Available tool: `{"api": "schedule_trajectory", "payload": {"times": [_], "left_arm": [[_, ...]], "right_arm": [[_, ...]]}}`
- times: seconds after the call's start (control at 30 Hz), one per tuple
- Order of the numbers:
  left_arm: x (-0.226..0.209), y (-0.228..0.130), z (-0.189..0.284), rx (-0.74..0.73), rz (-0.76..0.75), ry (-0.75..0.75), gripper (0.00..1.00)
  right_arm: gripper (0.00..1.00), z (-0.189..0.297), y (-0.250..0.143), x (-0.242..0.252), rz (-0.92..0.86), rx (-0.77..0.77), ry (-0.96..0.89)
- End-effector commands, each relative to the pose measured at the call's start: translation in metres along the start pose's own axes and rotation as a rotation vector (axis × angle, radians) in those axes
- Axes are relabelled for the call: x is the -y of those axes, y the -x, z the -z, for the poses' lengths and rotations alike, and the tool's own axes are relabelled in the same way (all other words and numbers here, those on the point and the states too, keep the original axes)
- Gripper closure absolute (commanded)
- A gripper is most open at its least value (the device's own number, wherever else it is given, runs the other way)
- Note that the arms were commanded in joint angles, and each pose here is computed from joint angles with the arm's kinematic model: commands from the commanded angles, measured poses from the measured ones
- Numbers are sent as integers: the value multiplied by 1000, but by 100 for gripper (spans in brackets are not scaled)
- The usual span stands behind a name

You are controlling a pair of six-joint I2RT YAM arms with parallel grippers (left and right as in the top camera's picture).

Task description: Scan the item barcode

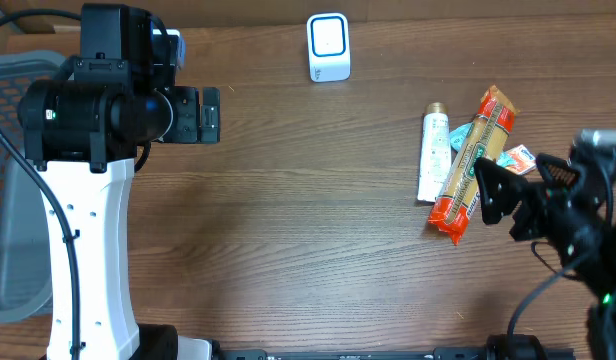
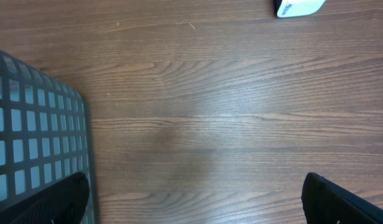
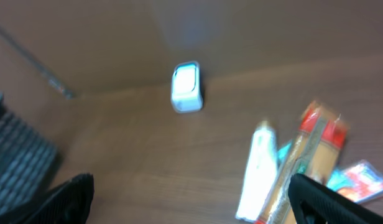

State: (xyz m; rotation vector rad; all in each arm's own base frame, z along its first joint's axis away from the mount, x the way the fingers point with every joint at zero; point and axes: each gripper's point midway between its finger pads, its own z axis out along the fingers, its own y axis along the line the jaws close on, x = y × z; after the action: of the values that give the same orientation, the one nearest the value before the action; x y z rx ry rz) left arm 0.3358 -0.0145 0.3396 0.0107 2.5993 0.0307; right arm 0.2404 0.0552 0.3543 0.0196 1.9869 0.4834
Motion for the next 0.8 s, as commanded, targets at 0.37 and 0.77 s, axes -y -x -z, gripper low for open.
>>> {"api": "schedule_trajectory", "payload": {"times": [0.37,0.77], "left_arm": [[2,2,1,6,-24,-2,0],[2,2,1,6,-24,-2,0]], "right_arm": [[0,-1,-47,69,67,468,-231],[0,-13,-73,79,87,669,-170]]}}
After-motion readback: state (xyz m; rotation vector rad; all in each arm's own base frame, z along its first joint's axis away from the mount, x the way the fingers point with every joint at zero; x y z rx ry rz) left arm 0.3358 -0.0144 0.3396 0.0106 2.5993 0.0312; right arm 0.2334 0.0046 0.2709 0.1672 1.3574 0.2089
